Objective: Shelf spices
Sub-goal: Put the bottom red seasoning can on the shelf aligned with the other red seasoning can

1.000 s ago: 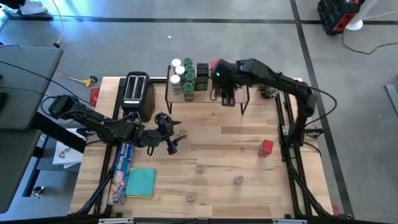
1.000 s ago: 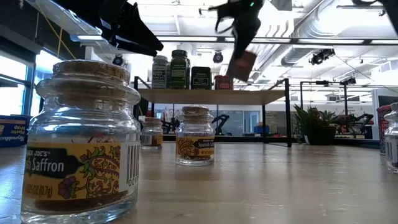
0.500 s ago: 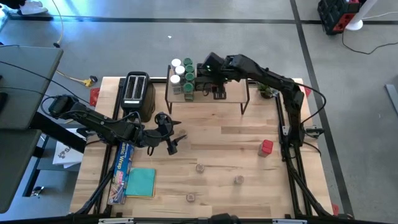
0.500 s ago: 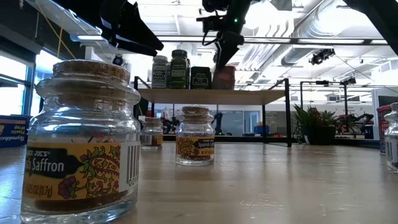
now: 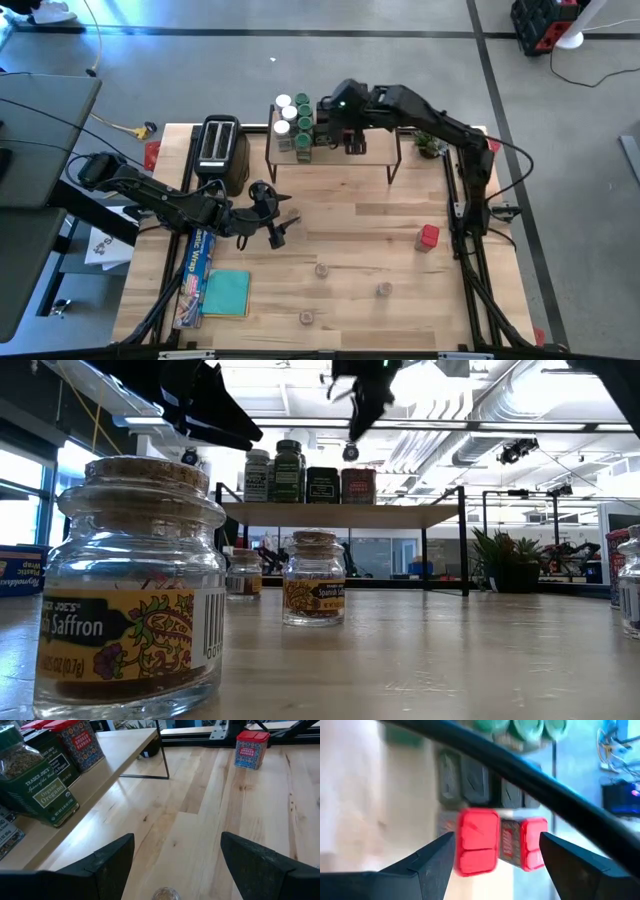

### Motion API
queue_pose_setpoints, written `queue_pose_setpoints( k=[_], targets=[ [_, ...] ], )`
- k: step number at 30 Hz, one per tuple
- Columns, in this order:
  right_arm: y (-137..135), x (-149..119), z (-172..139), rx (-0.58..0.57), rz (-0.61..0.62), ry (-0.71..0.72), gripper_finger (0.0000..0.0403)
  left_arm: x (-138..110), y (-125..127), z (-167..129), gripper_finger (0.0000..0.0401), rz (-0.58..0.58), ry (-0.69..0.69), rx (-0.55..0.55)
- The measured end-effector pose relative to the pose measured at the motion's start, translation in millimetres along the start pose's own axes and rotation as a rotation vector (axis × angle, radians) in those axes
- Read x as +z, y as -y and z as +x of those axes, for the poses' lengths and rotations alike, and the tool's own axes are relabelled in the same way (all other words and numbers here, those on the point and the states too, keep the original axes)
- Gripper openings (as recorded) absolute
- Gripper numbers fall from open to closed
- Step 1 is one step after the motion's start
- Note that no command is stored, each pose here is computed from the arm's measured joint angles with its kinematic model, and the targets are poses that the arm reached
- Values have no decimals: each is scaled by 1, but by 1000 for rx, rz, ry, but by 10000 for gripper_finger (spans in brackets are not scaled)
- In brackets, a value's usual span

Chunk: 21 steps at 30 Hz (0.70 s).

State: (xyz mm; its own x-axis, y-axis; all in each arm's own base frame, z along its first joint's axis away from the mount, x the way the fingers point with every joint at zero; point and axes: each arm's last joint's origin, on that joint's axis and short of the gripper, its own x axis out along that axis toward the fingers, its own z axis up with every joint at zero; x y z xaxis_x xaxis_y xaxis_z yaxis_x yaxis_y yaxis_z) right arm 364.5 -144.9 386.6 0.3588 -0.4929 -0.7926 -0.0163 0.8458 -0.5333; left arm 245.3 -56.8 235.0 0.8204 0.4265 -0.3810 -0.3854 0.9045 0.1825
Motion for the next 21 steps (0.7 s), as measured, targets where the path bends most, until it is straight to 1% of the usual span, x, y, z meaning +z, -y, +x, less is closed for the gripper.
queue_pose_setpoints(
  k=[2, 4, 5, 7, 10, 12, 15, 17, 21],
  targets=[
    [-2, 0, -13, 57, 49, 67, 281, 0, 1, -1, 294, 2, 0, -5],
    [-9, -2, -18, 148, 84, 113, 277, -1, 2, -2, 294, 7, -1, -11],
    [-14, -2, -17, 182, 93, 113, 273, -1, 3, -3, 294, 8, 1, -14],
    [-26, -5, -9, 209, 86, 78, 265, -1, 5, -4, 294, 12, 4, -17],
    [-49, -5, 16, 230, 59, 42, 246, -2, 8, -6, 294, 19, 5, -28],
    [-63, -7, 31, 234, 46, 28, 228, -2, 9, -7, 294, 22, 7, -31],
    [-74, -9, 49, 217, 45, 23, 195, -2, 10, -9, 294, 26, 11, -21],
    [-76, -14, 60, 201, 68, 16, 173, -2, 11, -10, 294, 27, 14, -13],
    [-68, -23, 76, 130, 132, -13, 139, -2, 11, -10, 294, 29, 17, -3]
  ],
)
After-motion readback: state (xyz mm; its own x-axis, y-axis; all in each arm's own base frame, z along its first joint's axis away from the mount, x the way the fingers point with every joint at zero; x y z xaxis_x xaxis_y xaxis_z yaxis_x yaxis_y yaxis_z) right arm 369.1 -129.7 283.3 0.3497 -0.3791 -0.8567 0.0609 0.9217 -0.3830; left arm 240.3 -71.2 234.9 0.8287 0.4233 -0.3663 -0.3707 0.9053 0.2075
